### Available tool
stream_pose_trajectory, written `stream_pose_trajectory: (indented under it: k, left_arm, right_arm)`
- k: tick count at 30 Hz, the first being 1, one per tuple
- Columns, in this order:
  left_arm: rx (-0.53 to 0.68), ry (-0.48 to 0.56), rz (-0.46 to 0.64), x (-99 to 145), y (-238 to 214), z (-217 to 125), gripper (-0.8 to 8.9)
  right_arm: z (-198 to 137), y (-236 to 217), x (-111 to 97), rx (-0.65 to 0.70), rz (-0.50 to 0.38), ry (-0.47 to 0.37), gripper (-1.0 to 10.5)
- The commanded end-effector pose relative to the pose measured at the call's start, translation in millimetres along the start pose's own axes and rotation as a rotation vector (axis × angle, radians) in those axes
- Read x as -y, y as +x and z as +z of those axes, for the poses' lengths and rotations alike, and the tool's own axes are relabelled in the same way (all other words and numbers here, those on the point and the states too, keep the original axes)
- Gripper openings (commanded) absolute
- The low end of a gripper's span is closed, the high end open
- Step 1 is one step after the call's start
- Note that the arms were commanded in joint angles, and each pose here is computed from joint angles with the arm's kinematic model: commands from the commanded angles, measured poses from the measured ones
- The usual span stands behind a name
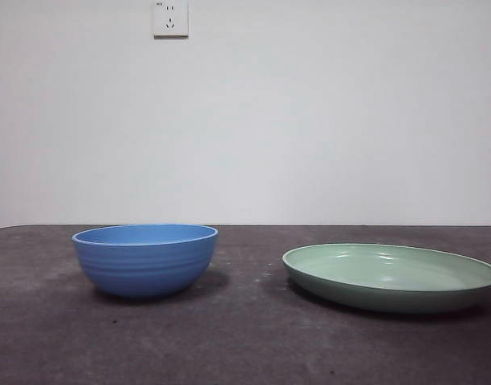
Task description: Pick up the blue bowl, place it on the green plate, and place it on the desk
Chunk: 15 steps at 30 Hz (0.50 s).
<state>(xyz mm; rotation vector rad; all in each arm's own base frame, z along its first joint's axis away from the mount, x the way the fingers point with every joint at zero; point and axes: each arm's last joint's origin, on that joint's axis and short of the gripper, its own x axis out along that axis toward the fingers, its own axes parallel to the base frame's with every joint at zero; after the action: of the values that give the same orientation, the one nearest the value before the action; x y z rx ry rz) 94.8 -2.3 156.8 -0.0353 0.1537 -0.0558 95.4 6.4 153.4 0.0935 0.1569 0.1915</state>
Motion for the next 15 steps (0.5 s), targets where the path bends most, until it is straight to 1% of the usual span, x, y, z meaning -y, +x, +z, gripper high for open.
stream_pose_trajectory:
  k: [1,5,10,12,15]
  left_arm:
    - [-0.025,-0.149,0.006,-1,2,-7,0.08]
    - [-0.025,-0.258,0.007,-1,2,-7,0.08]
    - [-0.027,-0.363,0.004,0,1,-6,0.08]
    - [-0.025,-0.385,-0.008,0,0,-3,0.09]
    - [-0.011,-0.385,-0.034,1,-4,7,0.09]
  right_arm:
    - [-2,0,0,-0.005,-0.003,0.072,0.1]
    - [-2,0,1,-0.008,-0.014,0.125,0.1]
    - [-1,0,0,-0.003,0.005,0.177,0.1]
    - [1,-1,0,0.004,0.004,0.205,0.1]
    - [10,-3,-1,0.033,-0.001,0.224,0.1]
